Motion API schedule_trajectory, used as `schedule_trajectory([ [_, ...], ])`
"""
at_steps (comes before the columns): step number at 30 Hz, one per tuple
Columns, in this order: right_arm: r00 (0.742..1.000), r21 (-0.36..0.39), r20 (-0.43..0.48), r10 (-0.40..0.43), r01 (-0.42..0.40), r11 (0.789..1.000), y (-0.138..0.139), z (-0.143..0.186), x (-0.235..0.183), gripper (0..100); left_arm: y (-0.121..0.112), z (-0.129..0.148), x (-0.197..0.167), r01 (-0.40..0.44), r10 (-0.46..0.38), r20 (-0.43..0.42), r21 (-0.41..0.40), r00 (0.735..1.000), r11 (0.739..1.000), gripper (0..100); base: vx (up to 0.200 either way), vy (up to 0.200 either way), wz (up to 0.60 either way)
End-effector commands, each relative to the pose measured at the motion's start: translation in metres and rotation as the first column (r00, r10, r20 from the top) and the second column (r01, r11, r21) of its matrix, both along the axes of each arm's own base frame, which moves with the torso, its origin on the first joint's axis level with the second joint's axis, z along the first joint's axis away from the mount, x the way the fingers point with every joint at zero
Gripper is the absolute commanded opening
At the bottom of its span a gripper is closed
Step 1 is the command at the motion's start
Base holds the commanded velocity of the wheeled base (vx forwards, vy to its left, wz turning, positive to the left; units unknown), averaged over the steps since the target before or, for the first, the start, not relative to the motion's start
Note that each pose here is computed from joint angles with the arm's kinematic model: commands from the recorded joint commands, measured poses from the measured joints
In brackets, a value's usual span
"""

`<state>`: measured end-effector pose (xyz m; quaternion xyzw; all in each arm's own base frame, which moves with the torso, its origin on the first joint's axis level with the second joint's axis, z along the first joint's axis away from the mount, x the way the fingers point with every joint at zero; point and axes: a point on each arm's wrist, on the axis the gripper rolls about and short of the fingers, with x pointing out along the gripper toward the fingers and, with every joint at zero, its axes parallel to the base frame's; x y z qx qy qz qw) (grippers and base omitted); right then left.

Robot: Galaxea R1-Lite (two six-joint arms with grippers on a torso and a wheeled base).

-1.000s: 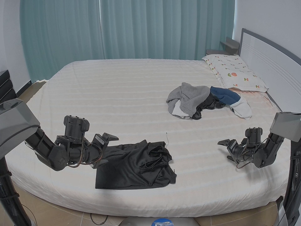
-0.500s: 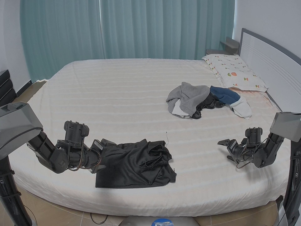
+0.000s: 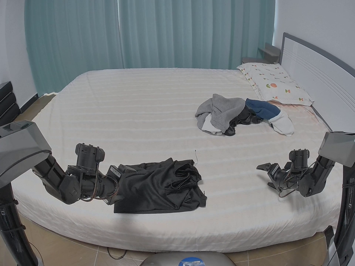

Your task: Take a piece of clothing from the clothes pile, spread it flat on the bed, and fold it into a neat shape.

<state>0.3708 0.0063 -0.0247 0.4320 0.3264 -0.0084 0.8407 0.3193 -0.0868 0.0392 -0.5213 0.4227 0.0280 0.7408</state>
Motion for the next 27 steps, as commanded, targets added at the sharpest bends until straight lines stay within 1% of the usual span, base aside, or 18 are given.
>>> schedule_trajectory([
  [1, 1.000, -0.001, 0.020, 0.023, -0.023, 1.000, 0.009, 0.005, 0.000, 100, 0.001, -0.001, 0.000, -0.001, 0.001, -0.003, 0.002, 1.000, 1.000, 100, 0.000, 0.200, 0.00],
  [7, 0.997, -0.006, 0.051, 0.054, -0.054, 0.999, 0.024, 0.018, -0.003, 100, 0.002, -0.003, -0.003, -0.008, 0.008, -0.013, 0.007, 1.000, 1.000, 100, 0.000, 0.200, 0.00],
  [12, 0.995, -0.043, 0.073, 0.064, -0.061, 0.997, 0.043, 0.029, -0.008, 100, 0.009, -0.002, 0.000, -0.033, 0.033, 0.003, 0.004, 0.999, 0.999, 100, 0.000, 0.200, 0.00],
  [13, 0.995, -0.043, 0.073, 0.064, -0.061, 0.997, 0.043, 0.029, -0.008, 100, 0.009, -0.002, 0.000, -0.033, 0.033, 0.003, 0.004, 0.999, 0.999, 100, 0.000, 0.200, 0.00],
  [15, 0.993, -0.068, 0.082, 0.084, -0.078, 0.995, 0.060, 0.034, -0.015, 100, 0.011, -0.003, 0.001, -0.039, 0.039, 0.003, 0.003, 0.999, 0.999, 100, 0.000, 0.200, 0.00],
  [16, 0.993, -0.068, 0.082, 0.084, -0.078, 0.995, 0.060, 0.034, -0.015, 100, 0.011, -0.003, 0.001, -0.039, 0.039, 0.003, 0.003, 0.999, 0.999, 100, 0.000, 0.200, 0.00],
  [17, 0.991, -0.085, 0.080, 0.106, -0.099, 0.991, 0.073, 0.035, -0.020, 100, 0.015, -0.006, 0.003, -0.045, 0.045, 0.004, 0.018, 0.999, 0.999, 100, 0.000, 0.200, 0.00],
  [20, 0.988, -0.100, 0.084, 0.130, -0.121, 0.988, 0.090, 0.038, -0.022, 100, 0.026, -0.008, 0.007, -0.075, 0.075, 0.014, 0.013, 0.997, 0.997, 100, 0.000, 0.200, 0.00],
  [21, 0.985, -0.116, 0.084, 0.149, -0.139, 0.983, 0.102, 0.037, -0.026, 100, 0.031, -0.005, 0.008, -0.087, 0.087, 0.032, -0.001, 0.996, 0.996, 100, 0.000, 0.200, 0.00],
  [23, 0.983, -0.160, 0.086, 0.162, -0.147, 0.976, 0.114, 0.037, -0.029, 100, 0.030, -0.007, 0.009, -0.085, 0.085, 0.037, 0.000, 0.996, 0.996, 100, 0.000, 0.200, 0.00],
  [25, 0.981, -0.213, 0.073, 0.177, -0.158, 0.964, 0.125, 0.033, -0.030, 100, 0.029, -0.008, 0.009, -0.080, 0.080, 0.037, 0.003, 0.996, 0.997, 100, 0.000, 0.200, 0.00],
  [27, 0.978, -0.243, 0.071, 0.195, -0.173, 0.954, 0.136, 0.038, -0.031, 100, 0.029, -0.008, 0.009, -0.079, 0.079, 0.038, 0.004, 0.996, 0.997, 100, 0.000, 0.200, 0.00],
])
